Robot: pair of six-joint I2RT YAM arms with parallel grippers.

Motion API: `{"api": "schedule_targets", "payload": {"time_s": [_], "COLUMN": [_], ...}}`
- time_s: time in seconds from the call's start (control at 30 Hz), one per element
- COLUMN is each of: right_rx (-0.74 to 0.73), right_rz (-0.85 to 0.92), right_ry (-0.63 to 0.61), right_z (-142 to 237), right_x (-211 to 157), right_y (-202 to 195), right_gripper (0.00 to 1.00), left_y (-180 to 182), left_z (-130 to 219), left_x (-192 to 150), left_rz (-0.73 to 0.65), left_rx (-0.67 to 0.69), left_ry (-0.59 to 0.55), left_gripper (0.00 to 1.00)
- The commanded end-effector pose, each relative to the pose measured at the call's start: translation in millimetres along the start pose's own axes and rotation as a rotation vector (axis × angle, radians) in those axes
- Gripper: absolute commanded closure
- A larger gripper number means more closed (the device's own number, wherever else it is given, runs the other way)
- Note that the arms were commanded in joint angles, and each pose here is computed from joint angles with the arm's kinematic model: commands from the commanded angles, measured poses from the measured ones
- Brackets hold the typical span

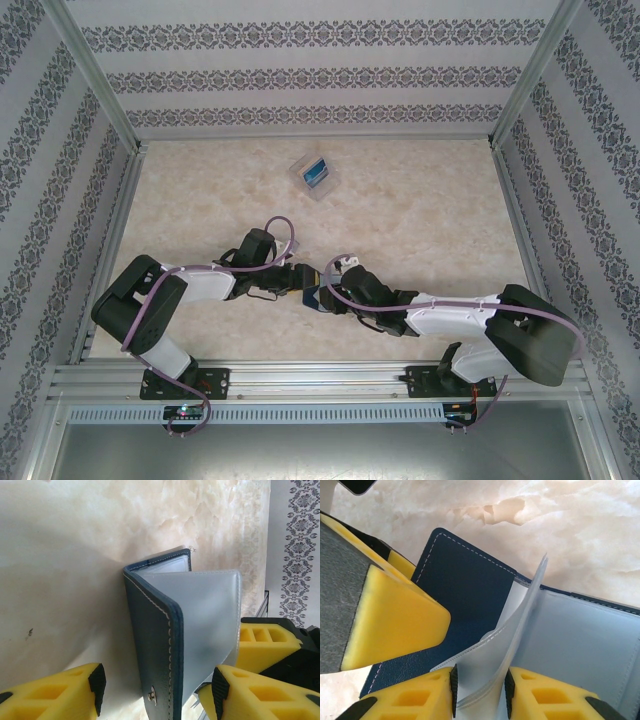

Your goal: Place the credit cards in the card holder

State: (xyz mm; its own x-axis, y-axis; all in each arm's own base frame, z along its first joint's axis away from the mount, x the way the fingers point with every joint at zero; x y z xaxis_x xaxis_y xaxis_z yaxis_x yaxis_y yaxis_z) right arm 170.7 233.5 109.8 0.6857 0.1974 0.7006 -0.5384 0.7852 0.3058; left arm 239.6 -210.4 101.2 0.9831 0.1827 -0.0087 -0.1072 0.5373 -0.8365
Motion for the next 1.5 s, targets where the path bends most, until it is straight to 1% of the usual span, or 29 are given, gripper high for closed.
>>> {"api": "schedule_targets", "payload": {"time_s": [0.0, 0.17, 0.3, 0.37, 0.4, 0.53, 0.6, 0.73, 0.9, 1.03, 1.2, 1.4, 1.47], "right_rx": [-0.038, -0.085, -0.054, -0.029, -0.020, 0.004, 0.004, 0.025, 0.044, 0.064, 0.077, 0.082, 0.073], "right_rz": [-0.020, -0.037, -0.033, -0.025, -0.023, -0.017, -0.019, -0.026, -0.028, -0.015, -0.010, -0.028, -0.032], "right_ry": [-0.007, -0.001, -0.002, -0.010, -0.012, -0.022, -0.026, -0.032, -0.041, -0.044, -0.031, -0.027, -0.023], "right_z": [3, 6, 7, 7, 6, 4, 3, 2, 1, -2, -9, -13, -13], "right_x": [0, -3, -2, 1, 2, 8, 8, 9, 9, 9, 13, 11, 9], "right_y": [-3, -8, -5, -2, -1, 4, 4, 6, 7, 10, 12, 12, 10], "right_gripper": [0.64, 0.63, 0.63, 0.65, 0.67, 0.73, 0.76, 0.77, 0.77, 0.74, 0.74, 0.76, 0.77], "left_y": [-7, -5, -5, -5, -6, -11, -11, -12, -13, -16, -23, -18, -14], "left_z": [0, 0, -1, -1, 0, 1, 1, 2, 2, 3, 7, 8, 7], "left_x": [-4, -6, -8, -8, -9, -11, -12, -15, -16, -16, -18, -21, -20], "left_rz": [-0.051, -0.054, -0.066, -0.075, -0.078, -0.094, -0.097, -0.109, -0.120, -0.149, -0.181, -0.173, -0.164], "left_rx": [-0.015, 0.004, -0.002, 0.005, 0.000, -0.046, -0.052, -0.087, -0.093, -0.109, -0.144, -0.113, -0.068], "left_ry": [0.020, 0.021, 0.028, 0.034, 0.037, 0.049, 0.053, 0.066, 0.077, 0.083, 0.093, 0.097, 0.089], "left_gripper": [0.39, 0.38, 0.38, 0.38, 0.39, 0.50, 0.53, 0.58, 0.66, 0.66, 0.68, 0.72, 0.72]}}
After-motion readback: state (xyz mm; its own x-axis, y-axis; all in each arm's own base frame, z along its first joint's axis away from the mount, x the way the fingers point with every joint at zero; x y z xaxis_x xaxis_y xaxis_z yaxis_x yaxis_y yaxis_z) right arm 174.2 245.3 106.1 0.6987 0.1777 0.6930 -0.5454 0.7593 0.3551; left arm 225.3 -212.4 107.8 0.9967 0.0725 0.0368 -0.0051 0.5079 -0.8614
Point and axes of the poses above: each hand's point on the last joint's axis, 136 mm out from that joint toward the fingers, its own z axis back along the fingers, its own y axis along the line the jaws close on, x = y × z, the point moved 8 cm from there along z, back along the fingers, and after that the axes turned 14 degrees about z, right-handed, at the moved point
